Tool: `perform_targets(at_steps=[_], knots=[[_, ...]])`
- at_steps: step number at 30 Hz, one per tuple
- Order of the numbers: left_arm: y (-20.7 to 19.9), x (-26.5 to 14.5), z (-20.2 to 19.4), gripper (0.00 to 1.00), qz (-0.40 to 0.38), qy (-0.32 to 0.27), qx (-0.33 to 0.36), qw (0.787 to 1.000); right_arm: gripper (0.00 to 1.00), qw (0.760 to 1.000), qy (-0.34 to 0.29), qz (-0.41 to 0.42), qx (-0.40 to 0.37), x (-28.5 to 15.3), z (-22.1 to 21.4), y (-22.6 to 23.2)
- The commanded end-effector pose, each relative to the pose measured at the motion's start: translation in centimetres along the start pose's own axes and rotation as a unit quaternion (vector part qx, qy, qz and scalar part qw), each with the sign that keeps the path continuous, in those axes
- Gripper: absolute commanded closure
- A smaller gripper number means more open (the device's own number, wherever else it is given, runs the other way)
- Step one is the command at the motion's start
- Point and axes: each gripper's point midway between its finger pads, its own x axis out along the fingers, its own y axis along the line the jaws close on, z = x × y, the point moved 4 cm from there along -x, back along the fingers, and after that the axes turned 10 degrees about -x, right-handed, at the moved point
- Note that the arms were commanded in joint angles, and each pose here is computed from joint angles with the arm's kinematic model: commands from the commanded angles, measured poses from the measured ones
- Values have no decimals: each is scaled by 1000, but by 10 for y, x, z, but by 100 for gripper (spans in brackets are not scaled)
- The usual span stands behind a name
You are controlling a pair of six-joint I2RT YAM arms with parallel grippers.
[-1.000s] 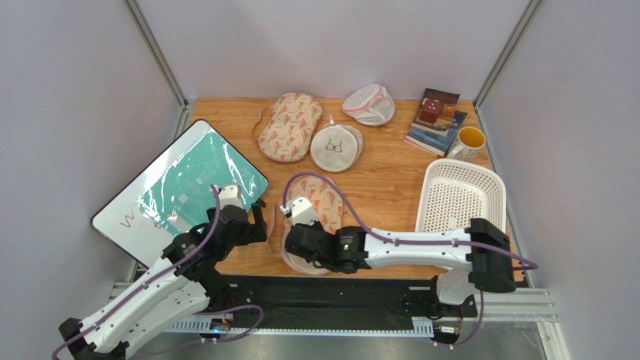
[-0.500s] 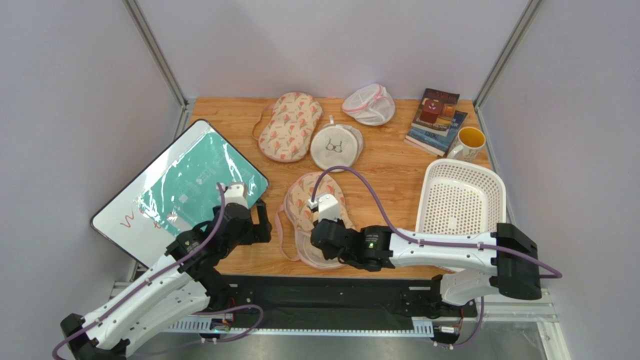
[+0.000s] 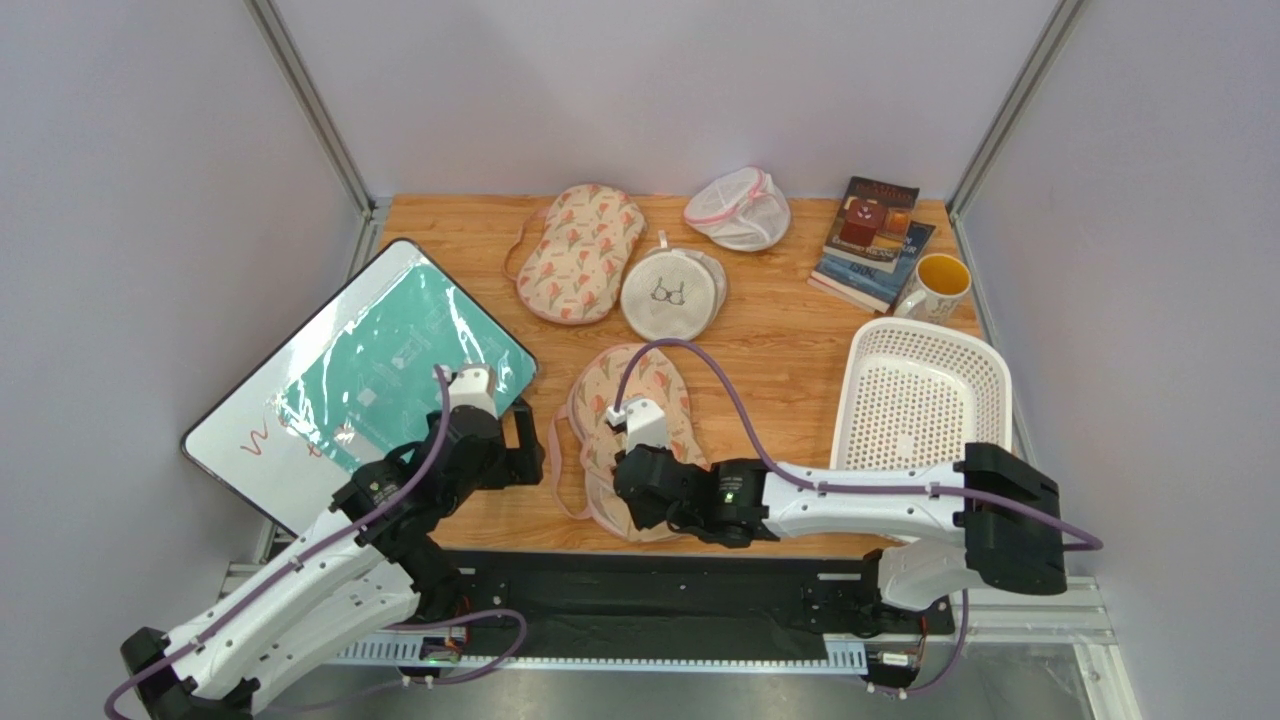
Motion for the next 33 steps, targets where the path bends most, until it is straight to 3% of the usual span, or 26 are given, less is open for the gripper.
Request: perform_targets(at_steps=[1,12,17,23,33], knots=[[-6,0,3,2,-17,-6,4,1000,100,995,-65,-52,46,-21,29,-20],[-8,1,2,2,-21,2,9,1000,100,957,-89,-218,169,-56,11,-109],[-8,1,1,2,-23,6,12,1000,100,918,-116,-279,257,-74,-15,-149],[-9,1,-1,3,-27,9,15,999,100,879,-131,-345,302,-88,-47,-179],[-13,-1,0,3,-44,10,17,999,100,876,-110,-372,287,-84,-63,-186]])
